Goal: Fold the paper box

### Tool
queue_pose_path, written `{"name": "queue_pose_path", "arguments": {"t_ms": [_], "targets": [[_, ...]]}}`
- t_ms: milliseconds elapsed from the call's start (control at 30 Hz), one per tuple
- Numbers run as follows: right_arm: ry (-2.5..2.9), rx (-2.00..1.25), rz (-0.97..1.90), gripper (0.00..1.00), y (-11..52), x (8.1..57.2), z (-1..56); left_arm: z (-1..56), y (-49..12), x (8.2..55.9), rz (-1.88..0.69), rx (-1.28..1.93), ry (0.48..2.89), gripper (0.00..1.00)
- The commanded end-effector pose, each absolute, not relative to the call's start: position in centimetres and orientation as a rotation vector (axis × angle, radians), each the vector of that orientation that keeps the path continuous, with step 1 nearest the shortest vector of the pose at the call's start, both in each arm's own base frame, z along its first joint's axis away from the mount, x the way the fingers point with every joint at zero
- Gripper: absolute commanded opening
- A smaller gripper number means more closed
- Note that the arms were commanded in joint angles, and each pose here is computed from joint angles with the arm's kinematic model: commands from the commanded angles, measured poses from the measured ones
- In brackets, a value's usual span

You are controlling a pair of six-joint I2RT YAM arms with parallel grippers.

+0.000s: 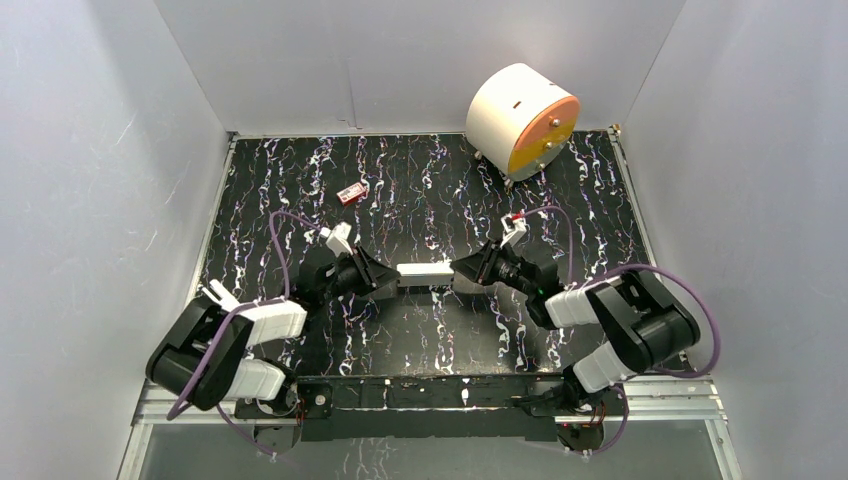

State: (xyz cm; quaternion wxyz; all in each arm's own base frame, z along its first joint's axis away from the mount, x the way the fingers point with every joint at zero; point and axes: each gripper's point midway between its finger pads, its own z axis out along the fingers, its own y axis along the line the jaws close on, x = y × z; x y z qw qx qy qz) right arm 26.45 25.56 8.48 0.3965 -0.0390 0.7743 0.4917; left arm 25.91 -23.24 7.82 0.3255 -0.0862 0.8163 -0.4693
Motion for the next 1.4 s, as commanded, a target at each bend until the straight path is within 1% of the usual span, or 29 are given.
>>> {"name": "queue_pose_path", "arguments": {"t_ms": [0,133,300,367,533,667,833,1033,1067,1233,1367], "targets": [[2.340,-0.169,1.112,0.25,24.0,22.0,2.1,4.8,-20.6,25.6,-0.990,-0.250,2.271,0.26],[2.297,-0.195,1.083,0.31,24.5,23.8,3.9,7.1,-20.8,26.5,-0.988,-0.210,2.221,0.37],[2.242,-0.216,1.089,0.39,25.4,25.4,6.4,10.3,-20.5,27.7,-0.932,-0.146,2.157,0.48],[2.213,-0.231,1.093,0.42,25.7,26.0,7.6,11.5,-20.3,27.9,-0.911,-0.107,2.130,0.51],[2.144,-0.262,1.055,0.55,25.8,27.4,10.7,13.7,-20.7,28.0,-0.871,0.039,2.125,0.57],[2.082,-0.296,0.978,0.65,25.1,28.3,13.6,15.9,-22.1,27.6,-0.877,0.215,2.109,0.63],[2.008,-0.333,0.829,0.78,22.9,28.3,16.6,18.2,-23.8,27.1,-0.817,0.491,2.060,0.65],[1.875,-0.340,0.708,0.97,19.6,26.5,20.7,17.0,-26.6,25.7,-0.744,0.956,2.060,0.68],[1.849,-0.335,0.694,0.98,19.1,26.1,21.4,16.8,-27.0,25.6,-0.722,1.017,2.052,0.69],[1.784,-0.279,0.568,0.98,15.5,24.3,23.4,15.2,-28.2,25.9,-0.616,1.268,1.981,0.75],[1.764,-0.241,0.482,0.98,12.9,22.9,24.4,13.6,-29.1,26.0,-0.525,1.431,1.910,0.78]]}}
